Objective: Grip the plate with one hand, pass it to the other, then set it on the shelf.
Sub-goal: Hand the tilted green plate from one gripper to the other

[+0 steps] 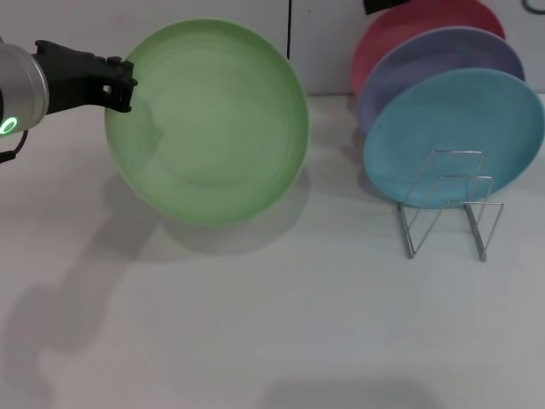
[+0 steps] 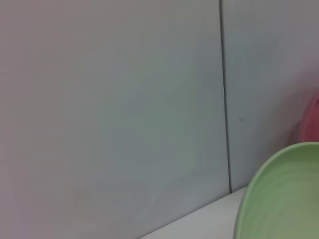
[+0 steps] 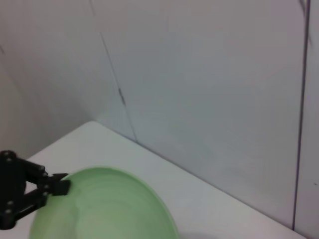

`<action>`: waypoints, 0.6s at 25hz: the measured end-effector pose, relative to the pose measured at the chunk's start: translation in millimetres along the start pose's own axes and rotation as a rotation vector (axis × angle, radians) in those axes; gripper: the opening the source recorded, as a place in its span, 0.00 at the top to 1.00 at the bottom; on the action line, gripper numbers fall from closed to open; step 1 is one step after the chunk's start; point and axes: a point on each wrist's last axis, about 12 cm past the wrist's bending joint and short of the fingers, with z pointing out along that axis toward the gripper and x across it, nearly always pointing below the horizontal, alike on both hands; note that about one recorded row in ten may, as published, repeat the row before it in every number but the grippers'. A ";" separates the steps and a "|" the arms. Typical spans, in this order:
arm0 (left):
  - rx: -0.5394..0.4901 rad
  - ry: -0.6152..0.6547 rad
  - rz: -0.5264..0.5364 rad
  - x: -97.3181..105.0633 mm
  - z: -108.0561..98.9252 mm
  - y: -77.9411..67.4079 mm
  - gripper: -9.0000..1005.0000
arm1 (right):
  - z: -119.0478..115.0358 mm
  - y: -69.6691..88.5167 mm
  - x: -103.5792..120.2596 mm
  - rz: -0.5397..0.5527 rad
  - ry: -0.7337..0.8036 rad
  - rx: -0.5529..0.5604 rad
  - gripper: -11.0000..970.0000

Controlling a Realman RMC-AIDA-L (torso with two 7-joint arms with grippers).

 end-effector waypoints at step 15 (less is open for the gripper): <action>0.006 0.005 -0.009 4.2 1.3 -0.7 0.96 | 59.9 29.6 -5.3 -0.091 0.126 0.026 0.16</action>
